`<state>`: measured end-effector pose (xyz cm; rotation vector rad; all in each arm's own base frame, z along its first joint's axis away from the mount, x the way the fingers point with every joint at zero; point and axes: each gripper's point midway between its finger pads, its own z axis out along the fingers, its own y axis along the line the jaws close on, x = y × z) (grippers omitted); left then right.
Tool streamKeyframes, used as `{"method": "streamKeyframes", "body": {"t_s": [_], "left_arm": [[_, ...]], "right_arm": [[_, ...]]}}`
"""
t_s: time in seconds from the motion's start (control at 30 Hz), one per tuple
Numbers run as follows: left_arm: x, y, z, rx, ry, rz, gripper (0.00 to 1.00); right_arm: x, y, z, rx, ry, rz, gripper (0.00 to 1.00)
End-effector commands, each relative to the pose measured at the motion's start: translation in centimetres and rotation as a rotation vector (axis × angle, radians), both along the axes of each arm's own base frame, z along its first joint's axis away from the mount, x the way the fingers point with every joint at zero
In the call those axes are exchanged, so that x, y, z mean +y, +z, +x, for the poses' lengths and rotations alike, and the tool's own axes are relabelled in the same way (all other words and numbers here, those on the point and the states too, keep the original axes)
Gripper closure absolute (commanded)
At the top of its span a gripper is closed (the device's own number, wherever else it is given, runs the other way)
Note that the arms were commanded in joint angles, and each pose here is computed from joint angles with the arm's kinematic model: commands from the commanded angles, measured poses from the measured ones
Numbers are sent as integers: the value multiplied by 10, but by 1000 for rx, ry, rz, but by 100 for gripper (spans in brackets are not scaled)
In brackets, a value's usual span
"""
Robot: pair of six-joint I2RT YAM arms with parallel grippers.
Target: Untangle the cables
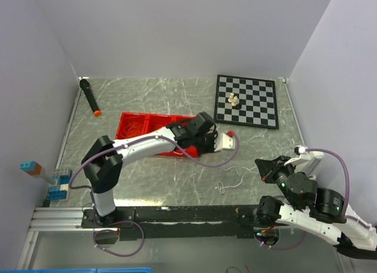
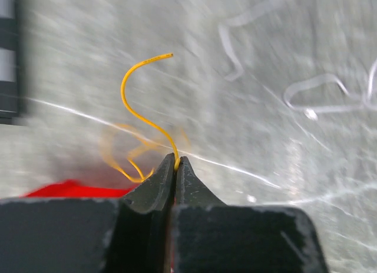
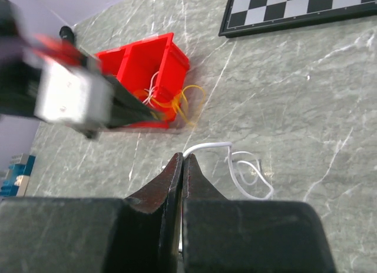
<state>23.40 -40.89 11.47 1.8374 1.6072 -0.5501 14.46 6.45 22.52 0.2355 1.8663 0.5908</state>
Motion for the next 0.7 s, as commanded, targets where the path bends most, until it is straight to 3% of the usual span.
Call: {"method": "streamKeyframes", "body": {"t_s": [0.0, 0.17, 0.33, 0.53, 0.67], "left_arm": [[-8, 42, 18, -50, 28, -78, 92], [-15, 44, 27, -55, 28, -65, 98], [-10, 90, 50, -153, 80, -122, 99], [41, 169, 104, -298, 271, -163, 99], [100, 171, 130, -309, 394, -120, 99]], "right_arm": [[-8, 7, 0, -4, -28, 12, 100], [-9, 4, -1, 5, -31, 25, 100], [-9, 3, -1, 4, -30, 14, 100], [4, 4, 3, -12, -1, -5, 100], [27, 0, 9, -12, 39, -35, 100]]}}
